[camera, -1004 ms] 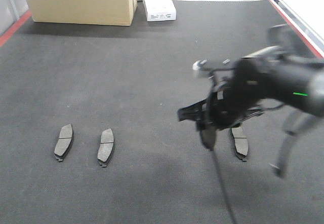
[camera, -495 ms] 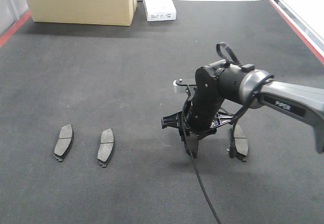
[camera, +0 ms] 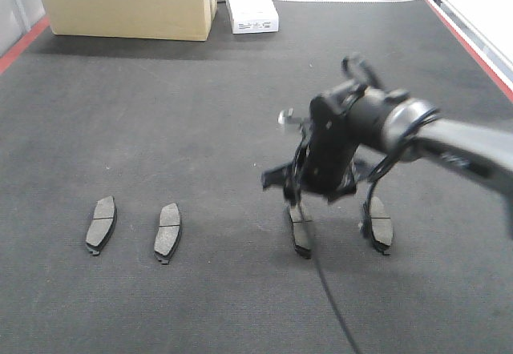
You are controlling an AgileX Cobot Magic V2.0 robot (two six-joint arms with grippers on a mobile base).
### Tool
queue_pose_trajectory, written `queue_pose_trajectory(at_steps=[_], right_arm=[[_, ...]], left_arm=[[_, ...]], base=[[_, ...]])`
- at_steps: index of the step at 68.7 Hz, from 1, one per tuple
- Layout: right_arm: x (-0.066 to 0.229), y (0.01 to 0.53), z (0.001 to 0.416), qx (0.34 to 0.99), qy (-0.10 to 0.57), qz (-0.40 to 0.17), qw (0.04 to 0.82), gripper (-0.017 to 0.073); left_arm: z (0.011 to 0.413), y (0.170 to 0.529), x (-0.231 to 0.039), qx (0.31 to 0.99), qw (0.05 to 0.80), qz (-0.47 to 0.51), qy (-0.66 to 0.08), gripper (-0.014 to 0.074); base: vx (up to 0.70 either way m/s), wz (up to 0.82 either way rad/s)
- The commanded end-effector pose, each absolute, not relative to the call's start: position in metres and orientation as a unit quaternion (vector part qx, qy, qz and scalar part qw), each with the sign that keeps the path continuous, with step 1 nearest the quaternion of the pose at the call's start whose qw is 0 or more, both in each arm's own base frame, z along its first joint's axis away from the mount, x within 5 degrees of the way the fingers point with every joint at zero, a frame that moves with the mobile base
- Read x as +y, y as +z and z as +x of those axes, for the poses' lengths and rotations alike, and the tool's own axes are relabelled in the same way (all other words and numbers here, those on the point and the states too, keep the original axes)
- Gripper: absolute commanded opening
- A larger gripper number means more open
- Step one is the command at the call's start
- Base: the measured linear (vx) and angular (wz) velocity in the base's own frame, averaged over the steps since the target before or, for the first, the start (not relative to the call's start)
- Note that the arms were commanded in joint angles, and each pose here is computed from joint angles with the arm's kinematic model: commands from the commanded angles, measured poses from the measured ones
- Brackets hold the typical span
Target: Move and align brake pads A on conveyor
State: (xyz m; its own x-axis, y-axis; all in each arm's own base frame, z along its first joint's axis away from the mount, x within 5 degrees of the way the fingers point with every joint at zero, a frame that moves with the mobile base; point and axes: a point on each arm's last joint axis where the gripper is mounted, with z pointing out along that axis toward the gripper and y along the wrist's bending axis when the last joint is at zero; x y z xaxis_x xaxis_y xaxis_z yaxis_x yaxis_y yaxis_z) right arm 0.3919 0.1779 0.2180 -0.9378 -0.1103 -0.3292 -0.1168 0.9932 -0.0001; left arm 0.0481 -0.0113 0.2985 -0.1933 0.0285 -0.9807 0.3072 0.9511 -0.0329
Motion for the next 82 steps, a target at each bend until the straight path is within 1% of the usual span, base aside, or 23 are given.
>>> queue_pose_trajectory(at_steps=[1, 14, 24, 36, 44, 58, 69, 74, 82], right_arm=[[0.166, 0.287, 0.384, 0.963, 0.019, -0.058, 0.261, 0.0453], [0.145, 0.352, 0.355, 0.941, 0.000, -0.063, 0.334, 0.0453], [0.125, 0.383, 0.321, 0.919, -0.006, -0.069, 0.387, 0.0453], [0.099, 0.403, 0.264, 0.894, 0.015, -0.074, 0.443, 0.0453], [0.077, 0.415, 0.215, 0.865, 0.035, -0.075, 0.495, 0.0453], [0.037, 0.416, 0.132, 0.808, 0.047, -0.075, 0.583, 0.0453], [0.009, 0.393, 0.075, 0.772, 0.048, -0.068, 0.630, 0.0453], [0.001, 0.378, 0.060, 0.765, 0.048, -0.065, 0.639, 0.0453], [-0.005, 0.356, 0.048, 0.759, 0.050, -0.066, 0.645, 0.0453]], left_arm=[[0.049, 0.311, -0.013, 0.740, 0.652, 0.110, -0.123, 0.0397], [0.049, 0.311, -0.013, 0.740, 0.652, 0.110, -0.123, 0.0397], [0.049, 0.311, -0.013, 0.740, 0.652, 0.110, -0.123, 0.0397], [0.049, 0.311, -0.013, 0.740, 0.652, 0.110, -0.123, 0.0397], [0.049, 0.311, -0.013, 0.740, 0.652, 0.110, -0.123, 0.0397], [0.049, 0.311, -0.013, 0.740, 0.652, 0.110, -0.123, 0.0397], [0.049, 0.311, -0.013, 0.740, 0.652, 0.110, -0.123, 0.0397], [0.049, 0.311, -0.013, 0.739, 0.654, 0.110, -0.123, 0.0397], [0.049, 0.311, -0.013, 0.740, 0.652, 0.110, -0.123, 0.0397]], base=[[0.00, 0.00], [0.00, 0.00], [0.00, 0.00], [0.00, 0.00], [0.00, 0.00], [0.00, 0.00], [0.00, 0.00], [0.00, 0.00], [0.00, 0.00]])
